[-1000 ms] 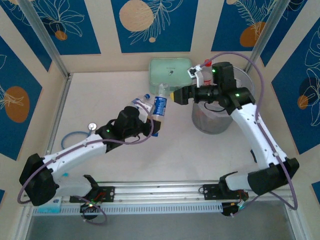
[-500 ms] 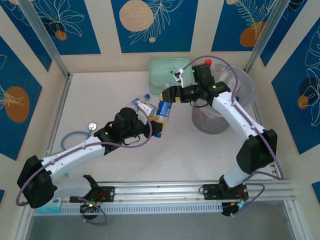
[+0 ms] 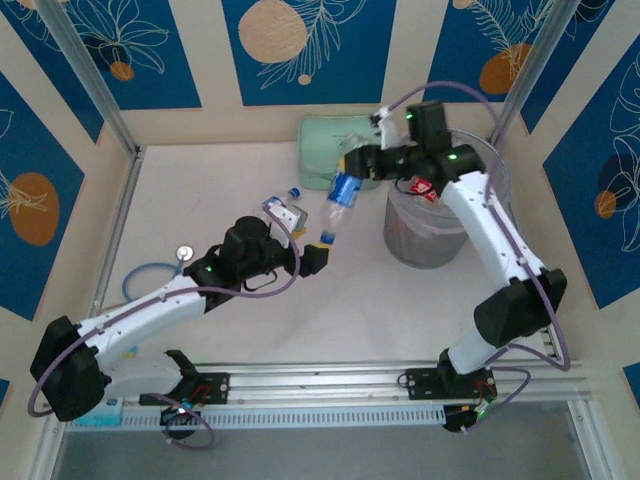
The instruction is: Put the plastic bottles in the bin
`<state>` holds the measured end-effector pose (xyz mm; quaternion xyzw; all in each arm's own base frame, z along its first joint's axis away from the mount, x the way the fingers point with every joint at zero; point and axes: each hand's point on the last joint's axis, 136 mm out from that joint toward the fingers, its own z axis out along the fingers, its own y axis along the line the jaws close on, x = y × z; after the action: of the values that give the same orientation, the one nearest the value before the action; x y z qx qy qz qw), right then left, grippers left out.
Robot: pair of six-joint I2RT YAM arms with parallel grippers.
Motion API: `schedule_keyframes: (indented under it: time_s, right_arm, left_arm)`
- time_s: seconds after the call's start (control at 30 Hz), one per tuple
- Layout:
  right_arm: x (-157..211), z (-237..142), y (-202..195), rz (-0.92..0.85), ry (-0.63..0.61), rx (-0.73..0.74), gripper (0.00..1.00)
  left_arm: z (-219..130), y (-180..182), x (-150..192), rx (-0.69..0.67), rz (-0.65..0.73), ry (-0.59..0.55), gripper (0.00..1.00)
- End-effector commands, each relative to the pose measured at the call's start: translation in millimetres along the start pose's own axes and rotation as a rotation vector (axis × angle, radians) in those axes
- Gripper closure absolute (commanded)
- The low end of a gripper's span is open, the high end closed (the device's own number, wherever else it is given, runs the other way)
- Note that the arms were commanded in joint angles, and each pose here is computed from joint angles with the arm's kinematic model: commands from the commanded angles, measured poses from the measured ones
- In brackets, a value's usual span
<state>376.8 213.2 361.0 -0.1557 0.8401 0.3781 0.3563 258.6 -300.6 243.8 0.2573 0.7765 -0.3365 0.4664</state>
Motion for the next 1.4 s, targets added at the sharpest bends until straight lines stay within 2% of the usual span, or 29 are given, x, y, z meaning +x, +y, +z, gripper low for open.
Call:
schedule_keyframes:
  time_s: [0.0,0.17,0.27,0.33,0.47,0.77,1.13,1.37]
  right_arm:
    - [-45.4,-90.3,14.1,-0.142,-0.224,0.147,0.65]
    - [-86.1,-188.8,-17.1,-0.211,-0.502,0.452,0.85]
    - [-93.2,-214.6,-38.0,-0.228,-0.573,0.547,0.90]
    - [-91.9,-219.4,-50.5,-0.228,-0.567,0.596,0.92]
    - [-75.6,-209.7,-78.0,-0.192,-0.497,0.669,0.96]
    - [-13.6,-158.4,-130.8,-0.050,-0.272,0.659,0.99]
    - [58.6,-88.6,-157.1,0.157,-0.039,0.550,1.00]
    - [86.6,-60.7,-166.6,0.321,0.035,0.500,0.99]
  left_arm:
    - [-5.8,20.2,7.3,-0.105,-0.009,0.028,0.10]
    - [-3.0,41.6,21.4,-0.182,-0.076,0.063,0.08]
    - [2.3,47.8,26.1,-0.186,-0.111,0.071,0.09]
    - [5.6,48.3,27.9,-0.177,-0.122,0.075,0.09]
    - [9.4,50.1,30.5,-0.172,-0.131,0.089,0.09]
    - [10.9,52.7,35.2,-0.166,-0.146,0.109,0.10]
    - [17.2,54.6,36.7,-0.158,-0.172,0.136,0.10]
    - [17.1,58.8,40.1,-0.162,-0.190,0.151,0.10]
